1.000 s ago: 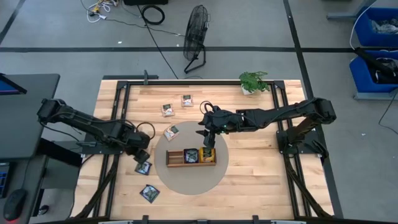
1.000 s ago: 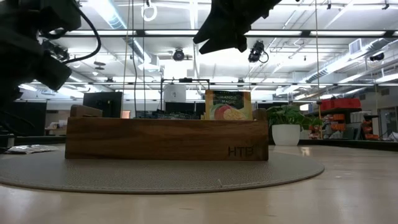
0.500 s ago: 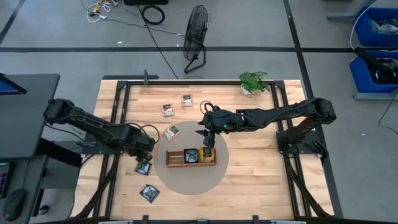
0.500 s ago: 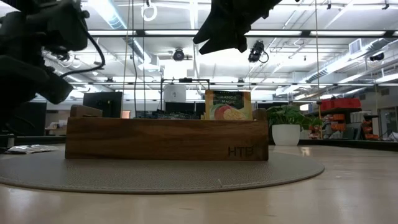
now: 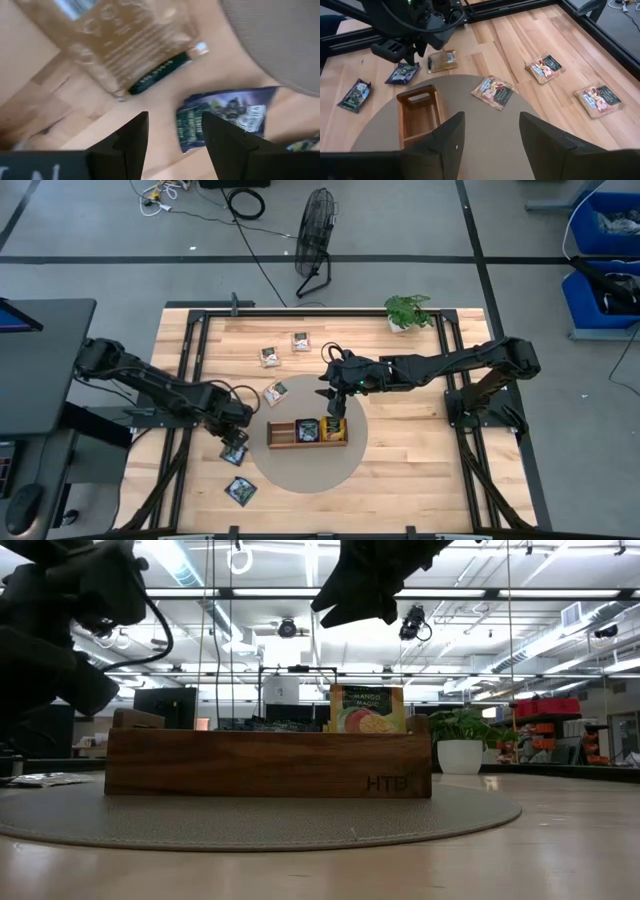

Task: Pick & Place Tea
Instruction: Put the violet tea bag into the middle section of the wooden organizer

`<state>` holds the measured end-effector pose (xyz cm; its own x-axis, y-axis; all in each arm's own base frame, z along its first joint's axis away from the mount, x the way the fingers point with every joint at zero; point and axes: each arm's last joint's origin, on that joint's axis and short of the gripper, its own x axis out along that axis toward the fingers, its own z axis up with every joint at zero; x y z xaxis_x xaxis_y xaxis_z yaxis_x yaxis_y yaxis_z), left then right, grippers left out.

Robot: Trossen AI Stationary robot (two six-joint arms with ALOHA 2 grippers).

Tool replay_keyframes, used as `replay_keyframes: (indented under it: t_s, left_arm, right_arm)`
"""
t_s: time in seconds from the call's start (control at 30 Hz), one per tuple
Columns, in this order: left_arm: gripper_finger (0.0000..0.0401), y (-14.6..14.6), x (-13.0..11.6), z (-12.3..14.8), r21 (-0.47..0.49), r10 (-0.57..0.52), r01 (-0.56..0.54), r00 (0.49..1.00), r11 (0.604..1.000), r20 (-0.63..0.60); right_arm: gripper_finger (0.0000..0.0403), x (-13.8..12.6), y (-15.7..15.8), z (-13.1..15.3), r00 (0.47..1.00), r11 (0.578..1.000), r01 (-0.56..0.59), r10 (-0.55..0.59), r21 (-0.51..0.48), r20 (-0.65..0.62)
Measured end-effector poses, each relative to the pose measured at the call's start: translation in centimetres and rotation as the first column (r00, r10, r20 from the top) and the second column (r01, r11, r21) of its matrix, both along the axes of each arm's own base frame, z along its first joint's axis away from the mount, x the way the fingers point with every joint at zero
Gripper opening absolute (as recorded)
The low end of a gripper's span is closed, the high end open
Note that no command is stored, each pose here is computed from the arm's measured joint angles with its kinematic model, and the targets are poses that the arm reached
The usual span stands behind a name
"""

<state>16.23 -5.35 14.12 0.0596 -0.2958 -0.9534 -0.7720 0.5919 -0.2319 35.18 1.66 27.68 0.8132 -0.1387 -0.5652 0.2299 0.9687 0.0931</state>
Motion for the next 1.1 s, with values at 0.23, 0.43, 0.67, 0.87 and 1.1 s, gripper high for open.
replay_keyframes:
  t_s: [0.23, 0.43, 0.67, 0.87, 1.1]
  left_arm:
    - [0.0187, -0.9, 0.8, -0.3, -0.004, -0.046, 0.047, 0.996, 0.999, 0.074]
    - [0.017, -1.8, 1.1, -1.8, 0.002, -0.066, 0.066, 0.998, 0.998, -0.018]
    - [0.011, -2.0, 1.1, -1.8, 0.002, -0.073, 0.073, 0.997, 0.997, -0.027]
    - [0.0013, -2.1, 1.1, -1.9, -0.004, -0.089, 0.089, 0.996, 0.996, -0.023]
    - [0.0003, -2.1, 0.9, -1.0, -0.03, -0.094, 0.095, 0.995, 0.995, 0.038]
  right_arm:
    - [0.0197, 0.0, 0.0, 0.0, 1.0, 1.0, -0.01, 0.01, -0.015, -0.006]
    - [0.0197, -0.1, 0.0, -0.1, 1.0, 1.0, -0.01, 0.01, -0.016, -0.021]
    - [0.0197, -0.1, 0.0, -0.2, 1.0, 1.0, -0.009, 0.009, -0.017, -0.024]
    - [0.0197, -0.1, 0.0, -0.2, 1.0, 1.0, -0.008, 0.008, -0.018, -0.026]
    - [0.0197, -0.1, 0.1, -0.2, 1.0, 0.999, -0.012, 0.013, 0.039, -0.021]
